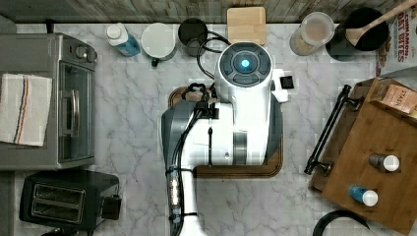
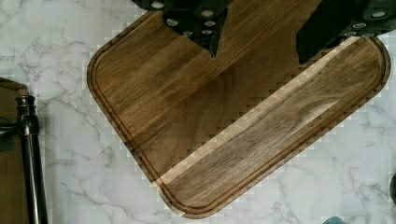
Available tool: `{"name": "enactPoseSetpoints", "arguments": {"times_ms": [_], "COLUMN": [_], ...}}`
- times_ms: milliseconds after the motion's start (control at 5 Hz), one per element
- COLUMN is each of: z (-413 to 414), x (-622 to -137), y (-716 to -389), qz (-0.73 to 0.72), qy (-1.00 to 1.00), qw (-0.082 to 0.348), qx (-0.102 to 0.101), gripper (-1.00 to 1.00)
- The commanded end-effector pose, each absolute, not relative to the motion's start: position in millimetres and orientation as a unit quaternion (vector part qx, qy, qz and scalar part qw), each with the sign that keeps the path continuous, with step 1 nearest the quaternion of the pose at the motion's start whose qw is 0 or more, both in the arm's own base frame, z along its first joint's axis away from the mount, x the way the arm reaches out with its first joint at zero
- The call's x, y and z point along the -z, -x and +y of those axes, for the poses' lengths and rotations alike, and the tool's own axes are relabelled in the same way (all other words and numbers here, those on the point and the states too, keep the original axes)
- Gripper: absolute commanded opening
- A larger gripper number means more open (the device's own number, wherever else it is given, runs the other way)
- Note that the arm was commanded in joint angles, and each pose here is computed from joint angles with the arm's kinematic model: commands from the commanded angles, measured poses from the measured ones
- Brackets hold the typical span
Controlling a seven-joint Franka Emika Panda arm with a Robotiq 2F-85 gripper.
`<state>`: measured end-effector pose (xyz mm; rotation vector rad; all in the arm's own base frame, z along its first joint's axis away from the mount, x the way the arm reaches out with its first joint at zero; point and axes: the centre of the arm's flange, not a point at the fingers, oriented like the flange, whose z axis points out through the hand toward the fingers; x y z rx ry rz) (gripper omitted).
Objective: Open the drawer.
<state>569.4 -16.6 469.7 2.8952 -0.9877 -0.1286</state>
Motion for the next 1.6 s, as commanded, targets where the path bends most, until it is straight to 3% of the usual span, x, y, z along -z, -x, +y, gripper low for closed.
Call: {"name": "enactPoseSetpoints", "arguments": {"times_ms": [200, 600, 1000, 1600], "z": [-17, -92, -189, -264], "x": [-469, -446, -427, -407], "y": [-569, -573, -587, -564], "qz": [-0.321, -0.296, -0.276, -0.275], "qy": [-0.945, -0.953, -0.957, -0.956], "qw": [0.041, 0.058, 0.067, 0.099], "qx": [0.043, 0.035, 0.053, -0.007], "gripper": [1.0, 1.0, 1.0, 1.0]}}
